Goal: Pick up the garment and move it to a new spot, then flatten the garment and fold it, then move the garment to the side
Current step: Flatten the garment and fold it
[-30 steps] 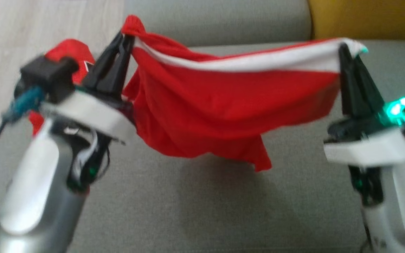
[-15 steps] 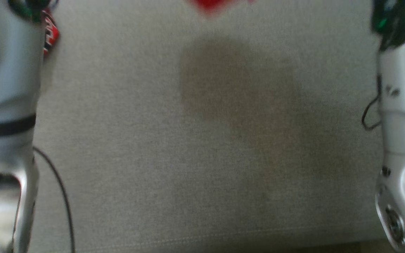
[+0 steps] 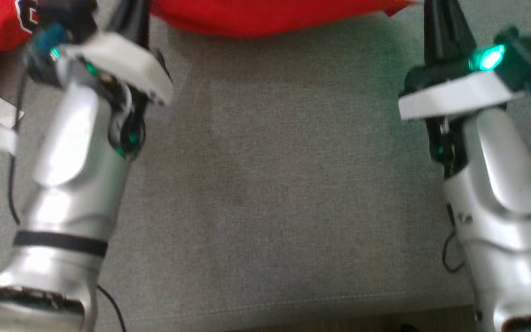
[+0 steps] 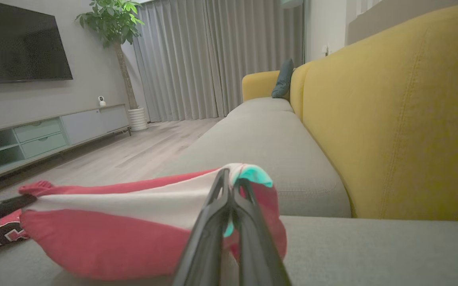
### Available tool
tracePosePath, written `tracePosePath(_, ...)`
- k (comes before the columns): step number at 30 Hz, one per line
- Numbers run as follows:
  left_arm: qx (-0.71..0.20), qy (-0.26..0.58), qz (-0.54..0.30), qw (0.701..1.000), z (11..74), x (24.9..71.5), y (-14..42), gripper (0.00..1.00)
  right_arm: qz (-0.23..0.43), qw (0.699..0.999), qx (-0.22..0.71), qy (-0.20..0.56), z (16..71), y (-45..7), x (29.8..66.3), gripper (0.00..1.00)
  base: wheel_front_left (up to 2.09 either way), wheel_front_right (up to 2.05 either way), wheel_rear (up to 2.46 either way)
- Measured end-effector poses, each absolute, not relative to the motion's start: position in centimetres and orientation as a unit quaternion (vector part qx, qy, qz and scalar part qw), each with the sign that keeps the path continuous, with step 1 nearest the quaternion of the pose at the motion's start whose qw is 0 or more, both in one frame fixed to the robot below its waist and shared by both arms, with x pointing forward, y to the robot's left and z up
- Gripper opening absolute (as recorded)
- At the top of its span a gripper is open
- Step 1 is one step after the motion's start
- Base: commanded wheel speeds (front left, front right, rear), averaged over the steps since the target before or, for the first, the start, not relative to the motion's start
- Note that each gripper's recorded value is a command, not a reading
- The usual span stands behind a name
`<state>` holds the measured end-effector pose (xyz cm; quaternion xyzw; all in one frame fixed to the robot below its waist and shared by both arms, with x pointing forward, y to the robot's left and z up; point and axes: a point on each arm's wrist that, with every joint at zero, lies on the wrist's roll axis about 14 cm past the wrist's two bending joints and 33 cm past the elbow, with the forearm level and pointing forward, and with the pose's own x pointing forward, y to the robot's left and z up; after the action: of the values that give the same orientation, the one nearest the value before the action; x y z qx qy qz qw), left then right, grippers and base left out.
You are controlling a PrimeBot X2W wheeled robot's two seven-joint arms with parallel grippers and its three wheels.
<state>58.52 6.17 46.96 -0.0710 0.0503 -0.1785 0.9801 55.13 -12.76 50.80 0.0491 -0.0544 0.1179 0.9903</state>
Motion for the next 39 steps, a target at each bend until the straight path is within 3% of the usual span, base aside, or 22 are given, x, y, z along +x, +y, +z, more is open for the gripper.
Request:
tracePosePath(8, -0.097, 0.04, -0.181, 0.978, 46.3, 54.0, 6.1, 0.0, 0.109, 0.988, 0.074, -0.084, 52.5, -13.2, 51.1, 0.0, 0.0, 0.0, 0.0)
tracePosePath(21, -0.159, 0.013, -0.172, 0.972, 50.6, 40.1, 6.1, 0.0, 0.061, 0.988, 0.101, -0.103, 54.5, -15.7, 38.5, 0.0, 0.0, 0.0, 0.0)
tracePosePath(26, -0.168, 0.043, -0.165, 0.971, 50.4, 35.7, 6.3, 0.0, 0.05, 0.99, 0.087, -0.098, 54.4, -16.3, 35.0, 0.0, 0.0, 0.0, 0.0)
tracePosePath(32, -0.175, 0.12, -0.175, 0.961, 47.7, 32.2, 5.1, 0.0, 0.04, 0.994, 0.084, -0.063, 52.2, -16.6, 33.6, 0.0, 0.0, 0.0, 0.0)
tracePosePath(39, -0.195, 0.156, -0.166, 0.954, 46.4, 32.8, 4.7, 0.0, 0.049, 0.995, 0.086, -0.017, 49.2, -16.0, 35.0, 0.0, 0.0, 0.0, 0.0)
